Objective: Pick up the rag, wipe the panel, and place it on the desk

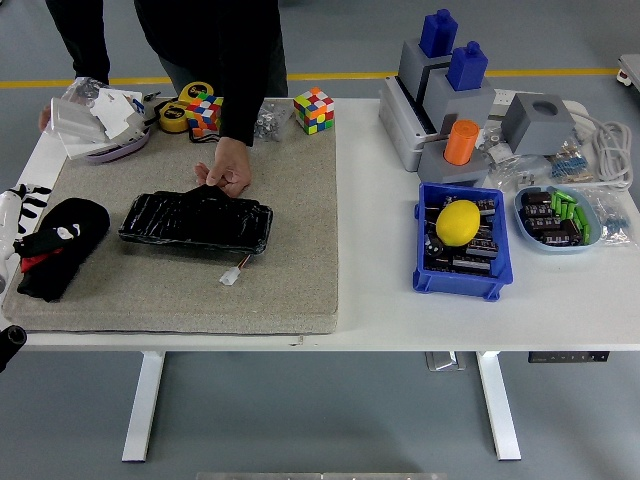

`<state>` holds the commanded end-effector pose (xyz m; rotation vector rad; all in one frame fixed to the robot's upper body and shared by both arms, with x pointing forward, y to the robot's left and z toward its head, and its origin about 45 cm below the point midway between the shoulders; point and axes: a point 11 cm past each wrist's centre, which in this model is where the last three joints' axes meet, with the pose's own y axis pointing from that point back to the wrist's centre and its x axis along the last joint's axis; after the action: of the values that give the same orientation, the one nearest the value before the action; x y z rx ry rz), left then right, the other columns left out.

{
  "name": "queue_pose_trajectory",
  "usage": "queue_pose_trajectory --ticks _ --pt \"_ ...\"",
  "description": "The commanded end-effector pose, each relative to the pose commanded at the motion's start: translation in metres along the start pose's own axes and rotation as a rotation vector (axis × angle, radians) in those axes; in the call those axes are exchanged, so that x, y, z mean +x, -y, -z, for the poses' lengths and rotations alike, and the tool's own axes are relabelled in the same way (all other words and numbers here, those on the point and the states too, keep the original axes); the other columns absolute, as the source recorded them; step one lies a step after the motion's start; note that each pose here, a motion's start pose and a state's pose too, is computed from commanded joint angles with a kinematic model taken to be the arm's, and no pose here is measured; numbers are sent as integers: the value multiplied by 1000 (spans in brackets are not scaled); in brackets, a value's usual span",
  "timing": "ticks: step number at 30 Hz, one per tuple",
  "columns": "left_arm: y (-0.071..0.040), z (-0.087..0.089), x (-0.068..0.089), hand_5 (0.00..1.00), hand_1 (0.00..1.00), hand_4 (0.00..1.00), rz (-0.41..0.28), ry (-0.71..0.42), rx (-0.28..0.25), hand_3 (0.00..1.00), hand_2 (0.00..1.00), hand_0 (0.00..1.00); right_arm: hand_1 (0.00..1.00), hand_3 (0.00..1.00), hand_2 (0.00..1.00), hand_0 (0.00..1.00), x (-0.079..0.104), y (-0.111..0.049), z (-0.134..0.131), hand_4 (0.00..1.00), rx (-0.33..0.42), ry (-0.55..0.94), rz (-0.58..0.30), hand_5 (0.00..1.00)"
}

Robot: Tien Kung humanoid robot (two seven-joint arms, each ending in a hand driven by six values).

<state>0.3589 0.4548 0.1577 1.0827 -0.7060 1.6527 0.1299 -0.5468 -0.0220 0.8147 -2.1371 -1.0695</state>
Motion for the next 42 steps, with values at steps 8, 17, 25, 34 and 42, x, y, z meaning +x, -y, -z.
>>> queue_pose_trajectory --ticks 8,17,25,34,42 --pt "3 -11 18 782 597 998 -39 -35 -23 760 681 377 609 607 670 712 1 0 0 998 1 6 -1 586" --pt "5 -29 52 817 595 998 -117 -107 -51 755 678 375 609 606 670 713 1 0 2 998 4 13 -2 586" --pt "1 -63 88 824 596 998 -182 -181 -113 757 679 371 609 606 670 712 2 0 2 998 4 19 -4 585" --pt "1 -92 117 797 604 998 -166 -227 -132 759 679 378 608 606 670 712 2 0 3 998 6 26 -5 584" --pt "1 -132 164 701 609 998 -180 -288 -200 758 682 385 608 605 671 713 0 0 5 998 13 28 -5 584"
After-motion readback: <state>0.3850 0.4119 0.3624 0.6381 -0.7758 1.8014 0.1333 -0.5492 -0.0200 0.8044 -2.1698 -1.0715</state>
